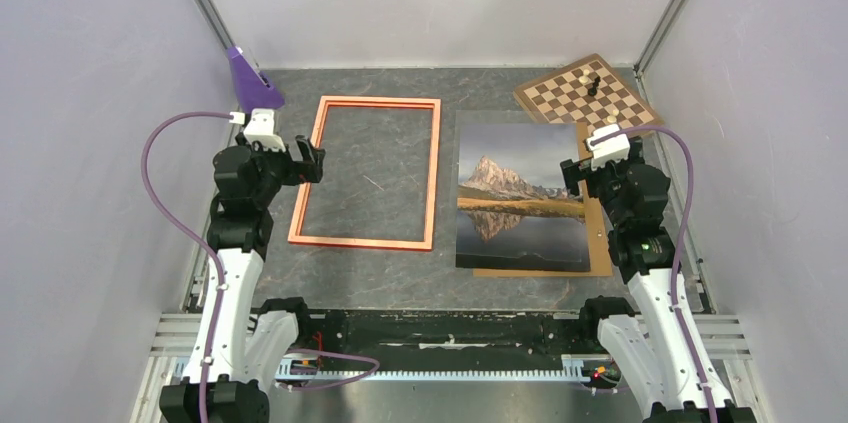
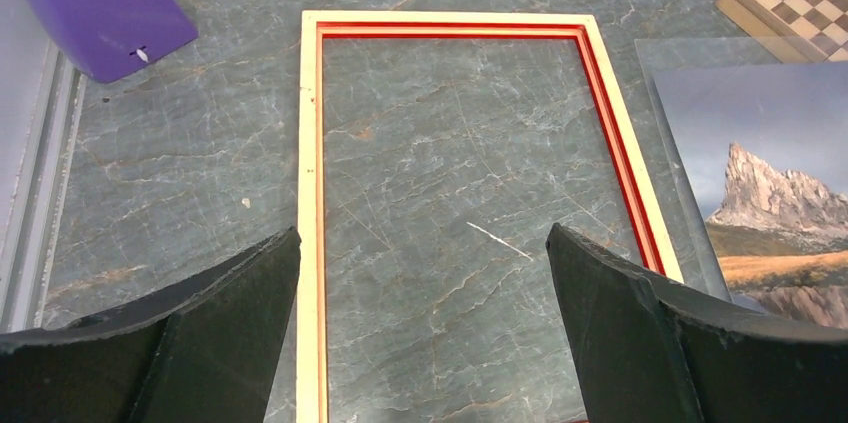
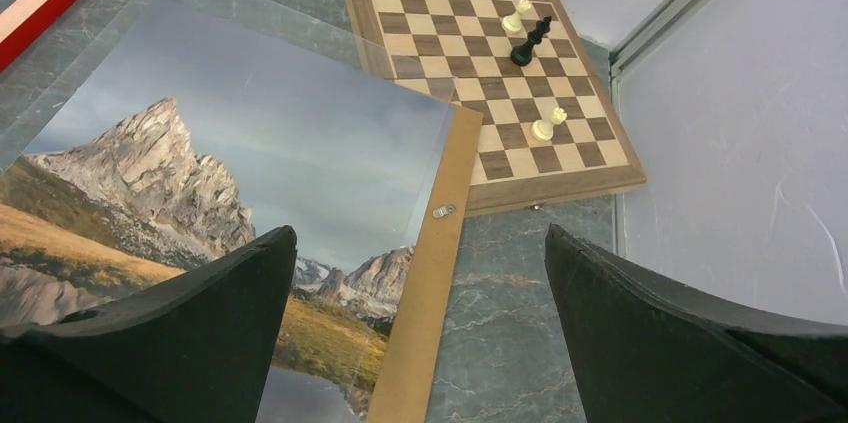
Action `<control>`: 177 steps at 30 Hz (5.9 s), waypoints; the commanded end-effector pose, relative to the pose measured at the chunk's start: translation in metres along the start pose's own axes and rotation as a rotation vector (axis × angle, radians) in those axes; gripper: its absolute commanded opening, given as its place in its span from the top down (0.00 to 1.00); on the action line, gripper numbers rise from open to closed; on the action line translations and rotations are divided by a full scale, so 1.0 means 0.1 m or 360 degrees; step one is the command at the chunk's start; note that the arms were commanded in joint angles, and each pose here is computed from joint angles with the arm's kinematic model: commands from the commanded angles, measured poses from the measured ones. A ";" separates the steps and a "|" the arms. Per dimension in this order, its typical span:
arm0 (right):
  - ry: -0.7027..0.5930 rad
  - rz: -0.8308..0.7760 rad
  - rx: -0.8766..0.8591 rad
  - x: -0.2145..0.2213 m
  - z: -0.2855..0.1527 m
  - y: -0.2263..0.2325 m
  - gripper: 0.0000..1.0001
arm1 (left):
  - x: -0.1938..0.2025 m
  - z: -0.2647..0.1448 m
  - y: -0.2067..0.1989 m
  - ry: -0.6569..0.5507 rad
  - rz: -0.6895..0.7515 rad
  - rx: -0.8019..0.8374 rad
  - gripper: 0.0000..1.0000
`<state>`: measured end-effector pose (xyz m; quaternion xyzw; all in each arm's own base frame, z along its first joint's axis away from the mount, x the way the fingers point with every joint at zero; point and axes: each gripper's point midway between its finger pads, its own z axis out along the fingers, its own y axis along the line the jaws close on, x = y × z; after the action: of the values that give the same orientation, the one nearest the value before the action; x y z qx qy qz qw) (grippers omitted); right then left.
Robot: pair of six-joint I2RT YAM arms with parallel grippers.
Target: Put the photo into the frame
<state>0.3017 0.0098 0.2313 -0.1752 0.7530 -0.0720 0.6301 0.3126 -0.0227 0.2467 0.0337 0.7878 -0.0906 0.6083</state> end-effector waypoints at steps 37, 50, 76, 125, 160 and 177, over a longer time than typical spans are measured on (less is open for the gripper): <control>0.0527 0.0051 -0.0236 0.48 0.65 0.17 0.04 | 0.02 0.03 -0.55 0.0182 0.0215 0.0546 0.00; 0.0507 -0.0105 -0.0448 0.87 0.34 0.49 0.03 | 0.44 0.24 -1.58 0.0563 0.0170 0.1043 0.00; 0.0492 -0.0111 -0.0502 1.22 0.34 0.70 0.02 | 1.18 2.42 -2.97 0.1205 -0.0167 0.1056 0.01; 0.0950 -0.0186 -0.0500 1.99 0.27 0.73 0.02 | 1.82 1.71 -2.88 0.1543 -0.0545 0.1327 0.17; 0.0959 -0.0175 -0.0497 2.00 0.29 0.73 0.02 | 1.48 1.47 -3.16 0.1417 -0.0807 0.1739 0.55; 0.0959 -0.0171 -0.0494 1.99 0.29 0.73 0.02 | 1.67 1.39 -3.37 0.1463 -0.0800 0.1762 0.59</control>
<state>0.3023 0.0226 0.0346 -0.2813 0.8791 -0.0149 0.3844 0.3511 -0.3779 0.0631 0.1751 0.8038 -0.5644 0.0681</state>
